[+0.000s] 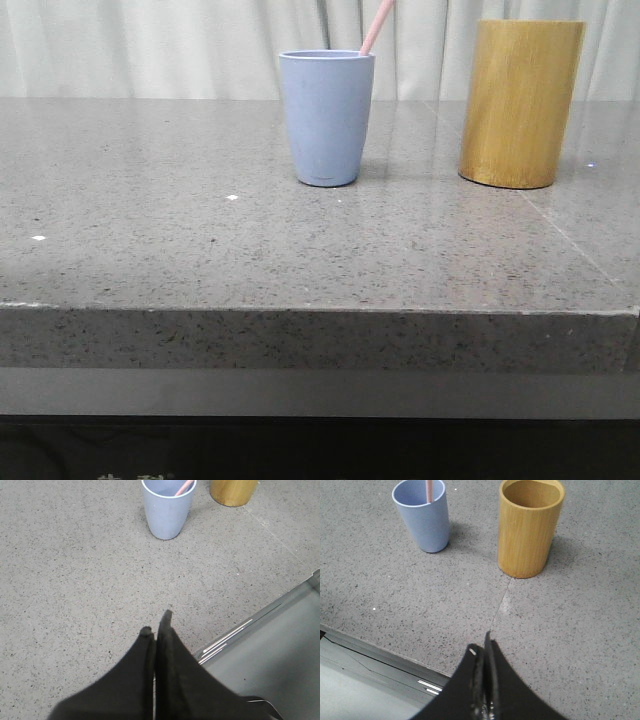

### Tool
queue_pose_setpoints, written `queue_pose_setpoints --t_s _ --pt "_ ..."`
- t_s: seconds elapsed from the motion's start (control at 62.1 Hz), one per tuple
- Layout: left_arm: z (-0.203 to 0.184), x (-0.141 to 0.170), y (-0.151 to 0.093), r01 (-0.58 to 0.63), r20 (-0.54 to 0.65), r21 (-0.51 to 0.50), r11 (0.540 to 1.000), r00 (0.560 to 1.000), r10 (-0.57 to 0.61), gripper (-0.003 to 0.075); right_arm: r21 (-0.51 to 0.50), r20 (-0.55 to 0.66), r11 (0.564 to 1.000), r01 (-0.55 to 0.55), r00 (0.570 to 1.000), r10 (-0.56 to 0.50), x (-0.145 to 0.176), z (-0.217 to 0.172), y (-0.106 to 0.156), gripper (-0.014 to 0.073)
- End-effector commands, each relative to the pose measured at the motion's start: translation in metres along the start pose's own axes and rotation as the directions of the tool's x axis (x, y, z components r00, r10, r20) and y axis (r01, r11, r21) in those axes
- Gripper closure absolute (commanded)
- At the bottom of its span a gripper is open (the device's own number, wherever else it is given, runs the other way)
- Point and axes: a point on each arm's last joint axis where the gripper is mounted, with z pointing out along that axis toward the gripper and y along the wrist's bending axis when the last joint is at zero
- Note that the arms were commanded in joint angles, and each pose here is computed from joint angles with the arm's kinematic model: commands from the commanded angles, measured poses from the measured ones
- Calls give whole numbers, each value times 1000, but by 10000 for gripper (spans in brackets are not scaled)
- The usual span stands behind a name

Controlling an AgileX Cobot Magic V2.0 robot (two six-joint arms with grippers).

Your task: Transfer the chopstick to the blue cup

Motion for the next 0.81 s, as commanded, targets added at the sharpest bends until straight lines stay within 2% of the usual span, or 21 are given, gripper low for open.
queue_pose_setpoints --t_s 0.0,0.161,0.258,0.435,0.451,0.628,0.79 --pt "-16 -5 0 10 162 -10 1000 987 -8 739 9 102 1000 2 995 -3 -13 -6 0 663" --pt "-20 29 11 47 323 -115 992 946 -7 739 9 102 1000 2 995 -3 -13 -6 0 663" --pt "-15 65 16 94 422 -180 979 906 -9 739 9 102 1000 2 995 -3 -13 -6 0 663" --pt "3 135 19 182 593 -278 943 805 20 738 9 102 1000 2 995 -3 -13 -6 0 663" --pt "2 140 18 195 621 -286 938 783 27 738 9 102 1000 2 995 -3 -13 -6 0 663" --pt "20 193 17 265 700 -356 896 711 68 738 9 102 1000 2 995 -3 -13 -6 0 663" --pt "38 218 19 318 716 -374 871 696 54 738 9 102 1000 2 995 -3 -13 -6 0 663"
